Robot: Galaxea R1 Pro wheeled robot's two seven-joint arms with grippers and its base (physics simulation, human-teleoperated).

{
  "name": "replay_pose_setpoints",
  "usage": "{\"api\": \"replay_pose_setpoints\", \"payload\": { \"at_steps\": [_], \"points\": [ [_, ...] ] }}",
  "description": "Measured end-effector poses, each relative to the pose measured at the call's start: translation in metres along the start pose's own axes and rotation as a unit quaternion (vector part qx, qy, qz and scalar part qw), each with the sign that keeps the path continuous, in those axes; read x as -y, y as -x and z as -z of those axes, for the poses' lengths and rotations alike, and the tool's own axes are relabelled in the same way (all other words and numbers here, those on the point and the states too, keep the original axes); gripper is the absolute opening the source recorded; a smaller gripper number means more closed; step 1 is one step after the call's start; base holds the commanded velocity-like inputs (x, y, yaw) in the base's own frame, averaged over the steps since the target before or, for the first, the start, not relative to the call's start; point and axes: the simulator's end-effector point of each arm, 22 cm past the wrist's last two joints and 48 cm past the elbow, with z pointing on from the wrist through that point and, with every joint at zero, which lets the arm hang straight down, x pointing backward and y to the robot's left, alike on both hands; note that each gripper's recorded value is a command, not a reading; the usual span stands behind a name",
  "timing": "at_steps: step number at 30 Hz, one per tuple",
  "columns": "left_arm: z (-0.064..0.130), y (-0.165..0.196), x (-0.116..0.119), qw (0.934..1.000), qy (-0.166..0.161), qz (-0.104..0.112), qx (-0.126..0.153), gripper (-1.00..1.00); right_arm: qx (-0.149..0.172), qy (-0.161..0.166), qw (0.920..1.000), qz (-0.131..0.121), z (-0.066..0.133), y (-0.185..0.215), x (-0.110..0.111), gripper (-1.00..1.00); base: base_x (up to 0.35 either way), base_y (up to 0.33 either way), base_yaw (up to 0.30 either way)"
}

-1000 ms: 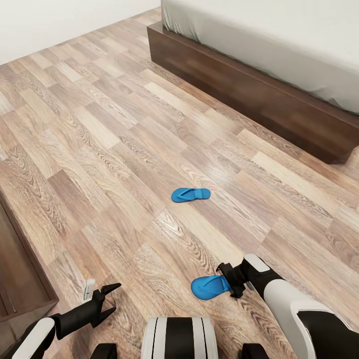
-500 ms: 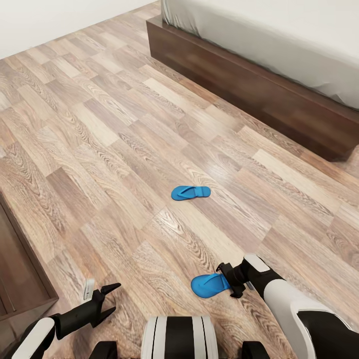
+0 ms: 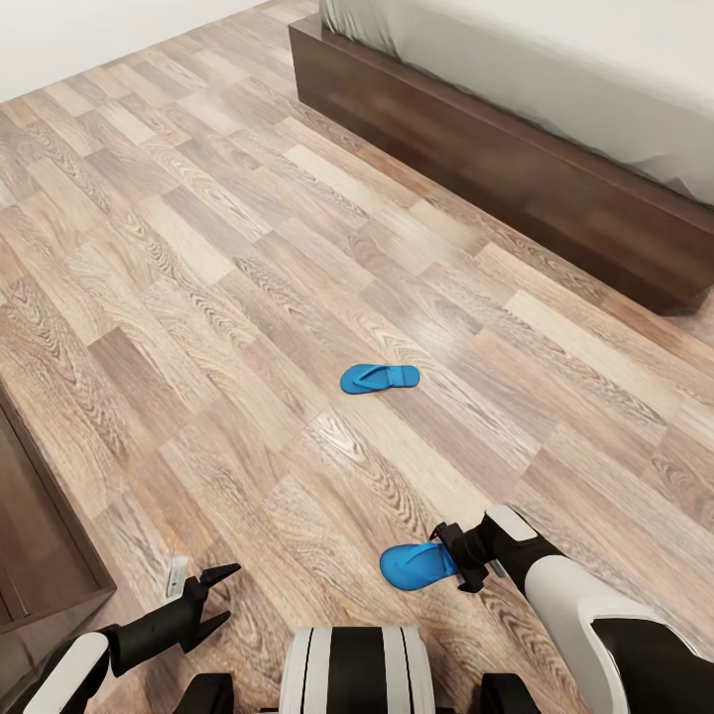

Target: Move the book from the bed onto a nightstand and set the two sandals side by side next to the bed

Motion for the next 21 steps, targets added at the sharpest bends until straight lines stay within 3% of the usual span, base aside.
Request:
{"api": "replay_pose_setpoints", "payload": {
  "at_steps": [19, 20, 21],
  "points": [
    [0.0001, -0.0003, -0.0011, 1.0000, 0.001, 0.001, 0.000, 1.00, 0.000, 0.000, 1.0000, 0.000, 0.0000, 0.0000, 0.0001, 1.00, 0.000, 0.000, 0.000],
    [0.0001, -0.0003, -0.0011, 1.0000, 0.001, 0.001, 0.000, 1.00, 0.000, 0.000, 1.0000, 0.000, 0.0000, 0.0000, 0.0001, -1.00, 0.000, 0.000, 0.000],
    [0.0001, -0.0002, -0.0010, 1.0000, 0.001, 0.000, 0.000, 1.00, 0.000, 0.000, 1.0000, -0.001, 0.0001, 0.0001, -0.0002, -1.00, 0.000, 0.000, 0.000]
  ]
}}
